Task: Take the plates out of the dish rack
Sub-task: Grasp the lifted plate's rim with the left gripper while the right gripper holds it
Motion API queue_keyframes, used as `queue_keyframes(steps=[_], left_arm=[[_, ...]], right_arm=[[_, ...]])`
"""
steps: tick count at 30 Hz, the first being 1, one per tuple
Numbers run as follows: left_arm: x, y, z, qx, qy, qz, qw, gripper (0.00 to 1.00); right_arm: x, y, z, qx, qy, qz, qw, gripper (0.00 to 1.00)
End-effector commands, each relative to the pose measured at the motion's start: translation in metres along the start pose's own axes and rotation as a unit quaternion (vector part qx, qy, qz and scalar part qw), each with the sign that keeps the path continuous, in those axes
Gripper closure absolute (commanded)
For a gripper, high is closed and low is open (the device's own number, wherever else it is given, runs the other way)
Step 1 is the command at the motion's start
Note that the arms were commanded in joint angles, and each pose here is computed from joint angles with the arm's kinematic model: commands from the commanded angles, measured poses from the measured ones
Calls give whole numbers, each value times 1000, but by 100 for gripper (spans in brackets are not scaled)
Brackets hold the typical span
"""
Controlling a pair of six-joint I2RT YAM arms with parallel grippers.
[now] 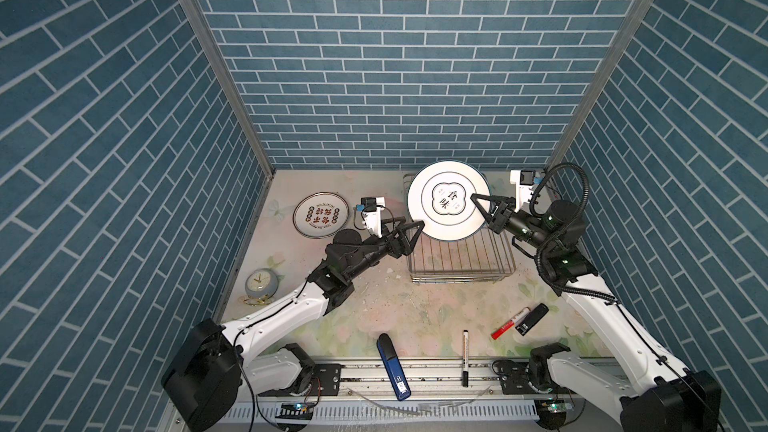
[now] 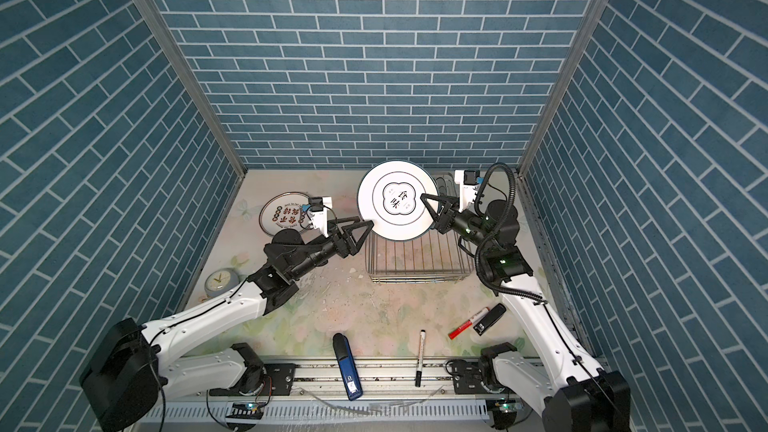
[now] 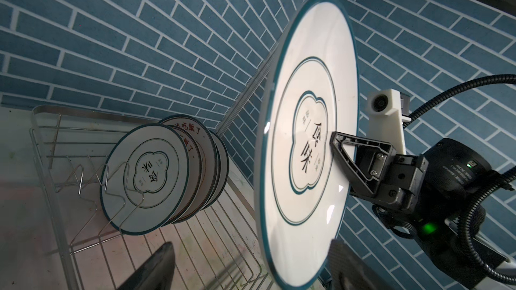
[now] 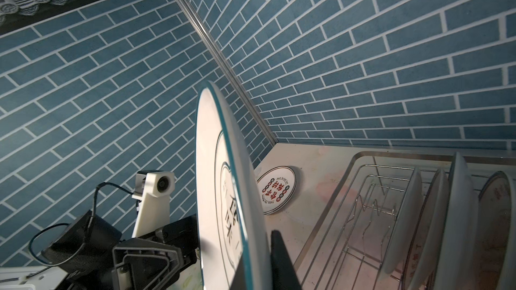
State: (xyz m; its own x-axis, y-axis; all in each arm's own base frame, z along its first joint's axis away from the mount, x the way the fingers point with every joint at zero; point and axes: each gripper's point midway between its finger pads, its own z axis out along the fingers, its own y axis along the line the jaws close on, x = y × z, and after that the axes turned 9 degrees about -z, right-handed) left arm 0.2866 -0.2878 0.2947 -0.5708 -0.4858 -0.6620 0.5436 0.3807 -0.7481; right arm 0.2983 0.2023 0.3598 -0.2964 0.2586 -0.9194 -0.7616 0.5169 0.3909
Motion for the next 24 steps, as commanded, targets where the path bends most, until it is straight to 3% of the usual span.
queue_keyframes(steps=[1, 5, 8, 11, 16, 24], left_arm=[[-15, -14, 4, 20, -26, -6, 999, 31], [-14, -9, 7, 8, -23, -13, 1000, 51], [-14, -11, 9, 11, -19, -16, 1000, 55], [-10, -7, 11, 9, -13, -20, 1000, 70], [-13, -11, 16, 14, -14, -22, 1000, 79], [-7, -7, 24, 12, 0, -31, 999, 81]], right_arm=[[-16, 17, -2, -41, -27, -4, 999, 100], [-10, 12, 2, -39, -18, 0, 999, 100], [-6, 6, 5, -33, -14, 3, 999, 100], [-3, 3, 7, -30, -11, 6, 999, 100], [-2, 1, 8, -27, -9, 6, 1000, 100], [8, -14, 9, 8, 2, 2, 1000, 100]])
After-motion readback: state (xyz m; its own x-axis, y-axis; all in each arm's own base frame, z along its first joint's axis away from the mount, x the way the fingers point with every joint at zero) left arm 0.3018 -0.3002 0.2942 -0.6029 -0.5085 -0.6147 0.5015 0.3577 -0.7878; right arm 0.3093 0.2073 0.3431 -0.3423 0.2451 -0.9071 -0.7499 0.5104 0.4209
